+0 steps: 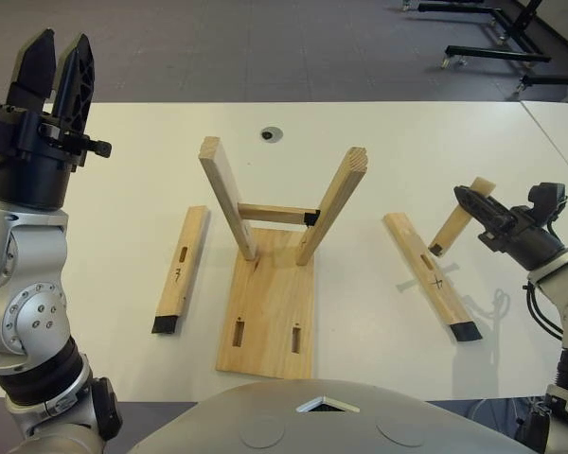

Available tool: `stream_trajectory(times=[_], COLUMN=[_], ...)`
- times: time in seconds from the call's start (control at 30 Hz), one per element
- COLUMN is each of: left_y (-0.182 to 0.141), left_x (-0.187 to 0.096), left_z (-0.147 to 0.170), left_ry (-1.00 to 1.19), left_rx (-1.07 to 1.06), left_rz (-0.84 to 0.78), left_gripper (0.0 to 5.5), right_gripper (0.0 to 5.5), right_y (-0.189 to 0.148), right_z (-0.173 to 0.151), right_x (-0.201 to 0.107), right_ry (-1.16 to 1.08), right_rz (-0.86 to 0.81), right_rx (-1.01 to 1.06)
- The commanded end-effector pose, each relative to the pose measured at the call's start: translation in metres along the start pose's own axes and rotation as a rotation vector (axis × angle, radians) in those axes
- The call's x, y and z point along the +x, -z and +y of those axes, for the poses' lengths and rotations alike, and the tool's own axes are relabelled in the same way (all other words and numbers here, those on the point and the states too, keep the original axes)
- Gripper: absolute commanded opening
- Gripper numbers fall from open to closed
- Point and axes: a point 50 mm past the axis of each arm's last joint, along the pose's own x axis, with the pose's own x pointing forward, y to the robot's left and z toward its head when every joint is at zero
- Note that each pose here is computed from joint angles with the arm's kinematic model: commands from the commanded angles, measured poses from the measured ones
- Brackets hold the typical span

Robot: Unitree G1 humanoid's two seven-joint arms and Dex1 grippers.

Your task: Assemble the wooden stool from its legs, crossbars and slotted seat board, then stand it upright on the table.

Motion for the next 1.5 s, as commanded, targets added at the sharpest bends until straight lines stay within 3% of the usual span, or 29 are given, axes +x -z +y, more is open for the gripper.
stream_trajectory(times=[0.03, 0.33, 0.77, 1.17, 1.5], left_y=[0.0, -0.001, 0.002, 0.0, 0.002], left_x=[0.001, 0.006, 0.005, 0.002, 0.008], left_z=[0.0, 0.002, -0.002, 0.0, -0.001], left_ry=[-0.004, 0.007, 0.017, 0.019, 0.042], left_rx=[0.016, 0.025, 0.03, 0.043, 0.041], left_rz=[-0.002, -0.003, 0.0, 0.012, 0.021], left_gripper=[1.81, 1.81, 1.81, 1.81, 1.81], right_gripper=[0.39, 0.39, 0.39, 0.39, 0.39], right_y=[0.013, 0.033, -0.004, 0.018, 0.03], right_z=[-0.004, -0.008, 0.003, 0.004, 0.016], right_x=[0.0, -0.013, 0.007, -0.019, 0.0], right_ry=[0.015, 0.03, -0.06, -0.046, -0.041], right_rz=[-0.013, -0.008, -0.102, 0.022, -0.012], right_rx=[-0.024, -0.014, 0.081, 0.052, 0.013])
